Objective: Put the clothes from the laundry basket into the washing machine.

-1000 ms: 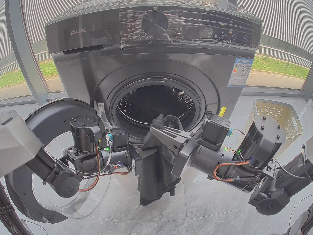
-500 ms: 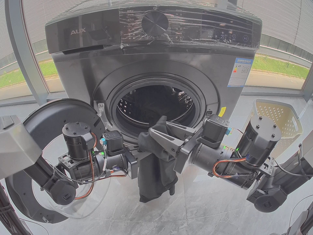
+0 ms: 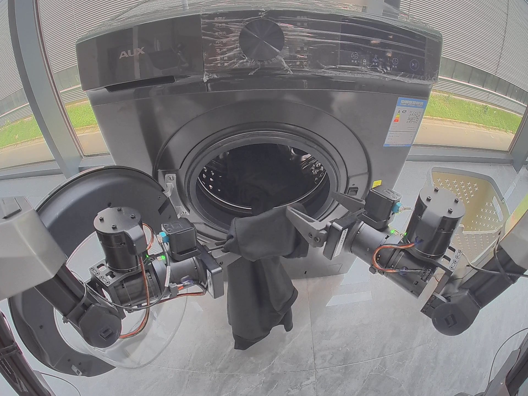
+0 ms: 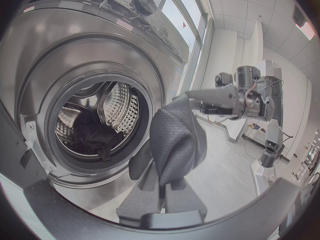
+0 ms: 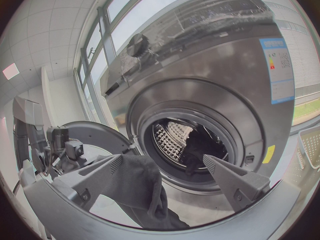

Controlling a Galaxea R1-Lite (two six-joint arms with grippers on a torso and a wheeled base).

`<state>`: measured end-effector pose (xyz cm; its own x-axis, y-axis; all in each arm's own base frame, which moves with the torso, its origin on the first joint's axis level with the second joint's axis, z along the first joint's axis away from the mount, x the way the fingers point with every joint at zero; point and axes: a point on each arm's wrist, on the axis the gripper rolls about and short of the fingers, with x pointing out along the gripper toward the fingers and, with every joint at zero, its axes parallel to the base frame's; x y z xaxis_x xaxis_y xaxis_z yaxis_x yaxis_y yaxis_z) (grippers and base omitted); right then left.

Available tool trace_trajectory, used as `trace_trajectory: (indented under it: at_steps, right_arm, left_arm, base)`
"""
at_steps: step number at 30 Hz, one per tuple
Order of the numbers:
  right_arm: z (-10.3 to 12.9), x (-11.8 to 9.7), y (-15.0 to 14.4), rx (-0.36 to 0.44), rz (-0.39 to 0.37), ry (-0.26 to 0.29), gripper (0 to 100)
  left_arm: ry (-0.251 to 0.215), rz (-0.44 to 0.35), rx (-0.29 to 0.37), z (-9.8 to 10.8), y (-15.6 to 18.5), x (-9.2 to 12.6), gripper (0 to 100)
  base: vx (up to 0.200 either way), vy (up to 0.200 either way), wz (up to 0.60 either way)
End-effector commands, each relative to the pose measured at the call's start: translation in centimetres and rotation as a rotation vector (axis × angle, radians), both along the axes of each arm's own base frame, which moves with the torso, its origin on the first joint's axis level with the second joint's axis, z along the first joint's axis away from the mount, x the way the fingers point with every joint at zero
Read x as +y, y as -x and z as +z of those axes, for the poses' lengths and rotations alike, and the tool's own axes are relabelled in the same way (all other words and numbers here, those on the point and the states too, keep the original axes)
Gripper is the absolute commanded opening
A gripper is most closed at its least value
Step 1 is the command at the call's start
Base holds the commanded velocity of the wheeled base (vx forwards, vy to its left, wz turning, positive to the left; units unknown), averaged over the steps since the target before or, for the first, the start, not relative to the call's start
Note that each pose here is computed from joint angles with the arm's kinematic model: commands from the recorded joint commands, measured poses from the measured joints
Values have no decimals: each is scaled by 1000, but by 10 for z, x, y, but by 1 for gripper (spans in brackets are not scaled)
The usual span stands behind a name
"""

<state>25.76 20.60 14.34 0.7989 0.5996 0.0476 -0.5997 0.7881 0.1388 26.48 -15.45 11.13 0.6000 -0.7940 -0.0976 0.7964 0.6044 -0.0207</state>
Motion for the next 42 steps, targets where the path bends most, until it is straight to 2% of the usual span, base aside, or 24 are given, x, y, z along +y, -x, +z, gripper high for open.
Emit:
trace_trajectory:
  at_steps: [1, 6, 10, 12, 14, 18, 32, 36, 42]
  right_arm:
    - [-17, -13, -5, 51, -38, 37, 100]
    - [-32, -28, -6, 107, -72, 71, 100]
    - [-57, -39, -12, 175, -99, 115, 100]
    - [-62, -39, -12, 185, -91, 121, 100]
    - [-78, -40, -9, 233, -61, 152, 100]
    - [-96, -36, -7, 286, -18, 183, 100]
    - [-122, -17, -5, 273, 204, 126, 100]
    - [-120, -10, -6, 256, 227, 115, 100]
    - [-119, 5, -24, 199, 235, 82, 100]
  left_arm:
    - [18, 5, -24, 9, 4, 3, 0]
    - [36, 28, -55, 20, 6, 4, 0]
    - [76, 27, -73, 33, 11, 6, 0]
    - [81, 24, -76, 35, 13, 6, 0]
    - [85, 23, -83, 37, 15, 6, 0]
    - [87, 22, -87, 39, 17, 7, 0]
    - [101, 33, -112, 42, 17, 5, 0]
    - [100, 31, -109, 41, 17, 5, 0]
    - [99, 15, -102, 40, 21, 1, 0]
  base:
    - [0, 0, 0]
    - [0, 0, 0]
    - [0, 0, 0]
    - [0, 0, 0]
    - [0, 0, 0]
    - [0, 0, 0]
    - [0, 0, 0]
    - [0, 0, 0]
    - [0, 0, 0]
